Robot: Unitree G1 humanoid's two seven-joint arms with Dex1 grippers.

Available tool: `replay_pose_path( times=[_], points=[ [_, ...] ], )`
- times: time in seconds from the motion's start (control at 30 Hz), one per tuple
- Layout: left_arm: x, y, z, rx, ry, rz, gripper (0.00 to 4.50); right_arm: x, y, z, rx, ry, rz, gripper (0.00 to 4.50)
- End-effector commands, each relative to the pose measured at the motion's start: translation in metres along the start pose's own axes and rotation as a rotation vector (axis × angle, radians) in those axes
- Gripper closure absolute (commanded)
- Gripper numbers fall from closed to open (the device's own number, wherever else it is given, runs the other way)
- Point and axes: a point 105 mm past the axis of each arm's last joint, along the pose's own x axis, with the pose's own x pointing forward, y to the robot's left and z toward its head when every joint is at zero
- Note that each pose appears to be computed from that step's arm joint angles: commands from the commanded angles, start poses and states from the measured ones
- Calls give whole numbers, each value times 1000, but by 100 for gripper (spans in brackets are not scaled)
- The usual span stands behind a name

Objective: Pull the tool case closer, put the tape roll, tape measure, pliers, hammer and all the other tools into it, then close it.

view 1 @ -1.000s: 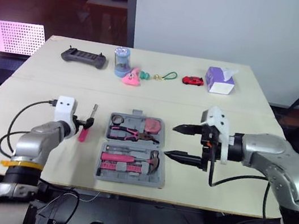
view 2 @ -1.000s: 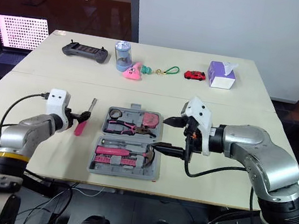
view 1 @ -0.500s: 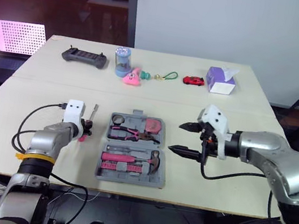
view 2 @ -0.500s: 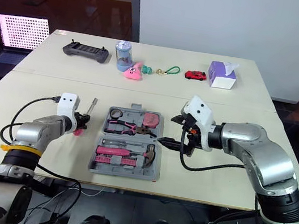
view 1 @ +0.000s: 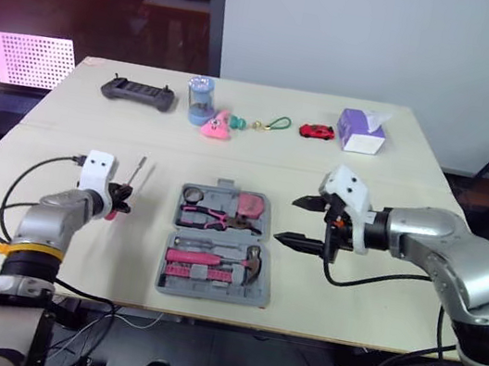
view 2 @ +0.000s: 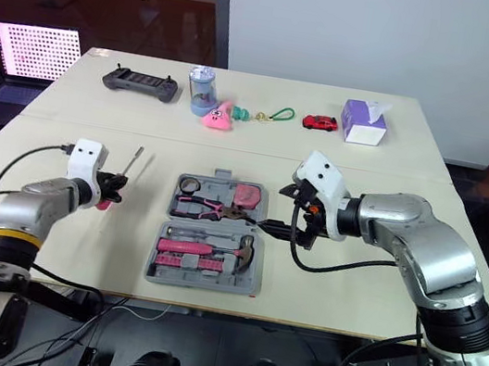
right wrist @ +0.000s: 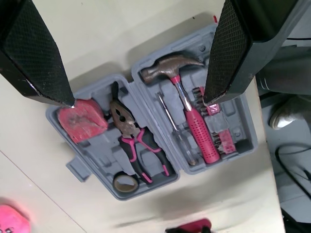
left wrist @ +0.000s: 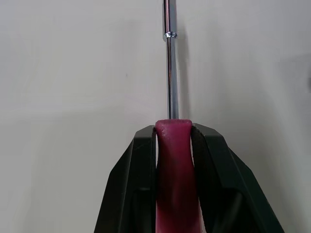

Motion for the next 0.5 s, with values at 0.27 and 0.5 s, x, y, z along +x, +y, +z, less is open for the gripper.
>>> replay_pose_path(
  times=[0.27,0.5],
  points=[
    [-54,-91,59,503,40,-730,397,-18,16,-2,-14,31,56,0],
    [-72,-132,46,711,249,-1038,397,-41,36,-29,27,163,111,0]
  ],
)
